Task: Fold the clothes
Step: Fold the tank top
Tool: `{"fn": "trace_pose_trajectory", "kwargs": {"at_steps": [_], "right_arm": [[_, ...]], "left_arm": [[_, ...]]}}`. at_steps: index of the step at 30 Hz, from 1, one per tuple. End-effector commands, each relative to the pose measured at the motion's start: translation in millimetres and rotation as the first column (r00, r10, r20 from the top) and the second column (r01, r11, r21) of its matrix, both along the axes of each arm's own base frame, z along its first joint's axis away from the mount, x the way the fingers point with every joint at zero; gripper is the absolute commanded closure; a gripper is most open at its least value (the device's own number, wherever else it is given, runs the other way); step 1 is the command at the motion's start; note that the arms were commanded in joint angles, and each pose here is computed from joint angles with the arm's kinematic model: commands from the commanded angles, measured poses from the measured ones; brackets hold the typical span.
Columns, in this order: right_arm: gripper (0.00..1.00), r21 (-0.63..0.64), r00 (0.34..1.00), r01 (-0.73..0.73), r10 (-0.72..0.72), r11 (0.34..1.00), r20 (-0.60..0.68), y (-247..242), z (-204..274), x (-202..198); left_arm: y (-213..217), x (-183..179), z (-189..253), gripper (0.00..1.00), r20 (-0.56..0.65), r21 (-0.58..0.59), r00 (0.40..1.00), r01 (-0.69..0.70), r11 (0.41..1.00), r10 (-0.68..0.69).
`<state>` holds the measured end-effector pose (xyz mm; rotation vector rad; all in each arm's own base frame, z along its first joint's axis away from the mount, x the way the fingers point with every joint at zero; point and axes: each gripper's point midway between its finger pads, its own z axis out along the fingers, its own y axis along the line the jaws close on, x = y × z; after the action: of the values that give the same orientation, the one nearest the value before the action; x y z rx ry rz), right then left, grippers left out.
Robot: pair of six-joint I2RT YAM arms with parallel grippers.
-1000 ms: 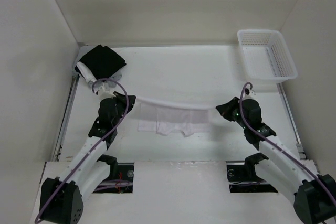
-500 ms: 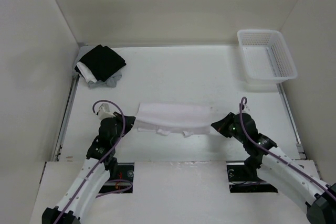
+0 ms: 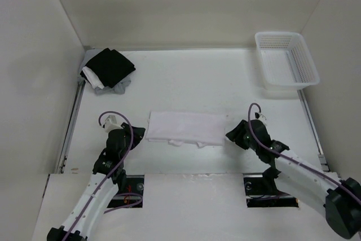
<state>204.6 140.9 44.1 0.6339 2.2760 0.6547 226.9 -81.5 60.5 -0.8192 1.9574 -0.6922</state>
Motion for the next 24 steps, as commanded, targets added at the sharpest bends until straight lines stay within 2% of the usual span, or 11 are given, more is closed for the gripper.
{"fn": "trace_pose_trajectory", "kwargs": {"at_steps": [1, 4, 11, 14, 16, 19, 24], "right_arm": [[0.48, 0.025, 0.992, -0.065, 0.062, 0.998, 0.106, 15.7, 26.3, 32.7], [0.50, 0.046, 0.993, -0.089, 0.085, 0.995, 0.086, 21.5, 16.4, 39.1], [0.68, 0.129, 0.995, -0.090, 0.083, 0.988, 0.058, 32.4, 6.8, 51.6], [0.88, 0.136, 0.997, -0.057, 0.049, 0.989, 0.059, 29.2, 7.4, 60.0], [0.96, 0.137, 0.997, -0.018, 0.007, 0.990, 0.079, 22.8, 13.2, 65.1], [1.00, 0.117, 0.992, 0.042, -0.055, 0.992, 0.115, 4.6, 24.0, 66.5], [1.00, 0.059, 0.974, 0.122, -0.131, 0.991, 0.183, -31.9, 55.1, 59.2]], "left_arm": [[6.0, 8.3, 15.5, 0.73, 0.064, 0.017, 0.998, -0.026, 1.000, 0.025], [7.1, 12.0, 17.9, 0.73, 0.074, 0.023, 0.997, -0.032, 0.999, 0.031], [-1.1, 24.0, 24.1, 0.73, 0.100, 0.013, 0.995, -0.010, 1.000, 0.009], [-7.8, 26.4, 23.5, 0.73, 0.101, 0.010, 0.995, 0.010, 1.000, -0.011], [-13.3, 27.2, 21.3, 0.73, 0.095, 0.008, 0.995, 0.028, 1.000, -0.028], [-23.7, 27.8, 19.4, 0.73, 0.091, 0.002, 0.994, 0.056, 0.998, -0.056], [-48.3, 27.8, 24.3, 0.72, 0.105, -0.013, 0.988, 0.117, 0.993, -0.115]]}}
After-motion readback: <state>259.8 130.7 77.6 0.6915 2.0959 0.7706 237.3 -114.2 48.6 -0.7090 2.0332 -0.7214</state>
